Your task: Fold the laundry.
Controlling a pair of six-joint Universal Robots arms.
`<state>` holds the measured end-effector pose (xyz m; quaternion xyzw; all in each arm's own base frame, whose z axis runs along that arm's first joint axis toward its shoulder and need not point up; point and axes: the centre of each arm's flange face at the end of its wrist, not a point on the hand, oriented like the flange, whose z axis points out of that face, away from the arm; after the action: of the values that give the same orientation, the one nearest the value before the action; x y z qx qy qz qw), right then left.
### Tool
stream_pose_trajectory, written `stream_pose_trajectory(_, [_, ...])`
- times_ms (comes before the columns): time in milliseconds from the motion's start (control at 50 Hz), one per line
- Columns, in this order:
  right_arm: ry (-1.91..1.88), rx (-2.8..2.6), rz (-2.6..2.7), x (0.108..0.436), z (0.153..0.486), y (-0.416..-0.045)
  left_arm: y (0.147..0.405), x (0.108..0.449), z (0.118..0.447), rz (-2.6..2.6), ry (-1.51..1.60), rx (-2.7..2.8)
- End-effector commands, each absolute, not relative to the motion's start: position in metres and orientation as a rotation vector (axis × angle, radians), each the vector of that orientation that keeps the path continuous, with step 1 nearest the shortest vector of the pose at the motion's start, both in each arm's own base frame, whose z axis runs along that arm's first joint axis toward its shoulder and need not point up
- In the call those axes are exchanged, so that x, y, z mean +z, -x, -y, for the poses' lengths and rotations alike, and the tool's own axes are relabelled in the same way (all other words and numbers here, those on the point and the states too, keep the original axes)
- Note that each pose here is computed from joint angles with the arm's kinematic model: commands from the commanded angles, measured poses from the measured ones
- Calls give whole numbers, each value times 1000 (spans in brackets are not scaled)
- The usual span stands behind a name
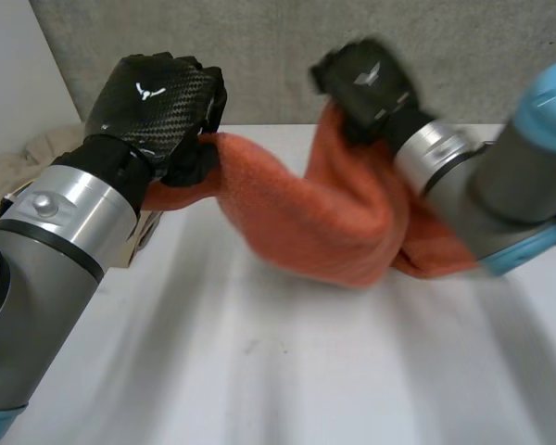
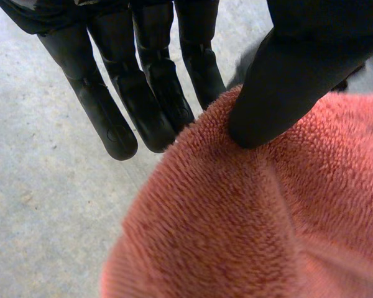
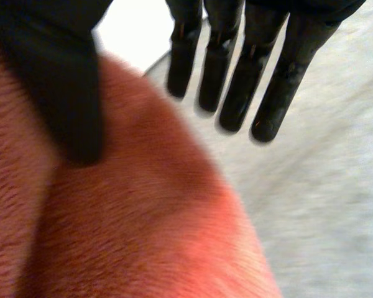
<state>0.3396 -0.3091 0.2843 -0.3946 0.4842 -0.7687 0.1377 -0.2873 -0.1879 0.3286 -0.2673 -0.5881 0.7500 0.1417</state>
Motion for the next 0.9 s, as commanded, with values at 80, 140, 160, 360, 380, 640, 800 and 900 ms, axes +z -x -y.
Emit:
stream_pose_trajectory(80, [1060, -2151, -1686, 252, 315, -339, 283, 323, 193, 1745, 777, 2153])
stream_pose_trajectory(140, [988, -2151, -1871, 254, 322, -304, 281, 326, 193, 1738, 771, 2164])
stream_pose_trajectory(160, [978, -2135, -1922, 253, 323, -294, 282, 327, 193, 1734, 769, 2166])
stream_pose_trajectory(360, [1035, -1457, -2393, 210, 263, -233, 283, 345, 192, 1691, 750, 2195])
stream_pose_trajectory(380, [1034, -1406, -2412, 206, 259, -230, 284, 347, 192, 1686, 751, 2195])
stream_pose_trajectory(640, [808, -1451, -2210, 149, 273, -242, 283, 357, 182, 1658, 725, 2178])
stream_pose_trajectory(800, [795, -1514, -2092, 125, 274, -281, 282, 359, 180, 1652, 721, 2182])
stream_pose_trajectory(900, [799, -1562, -2080, 116, 279, -299, 281, 360, 179, 1648, 718, 2184])
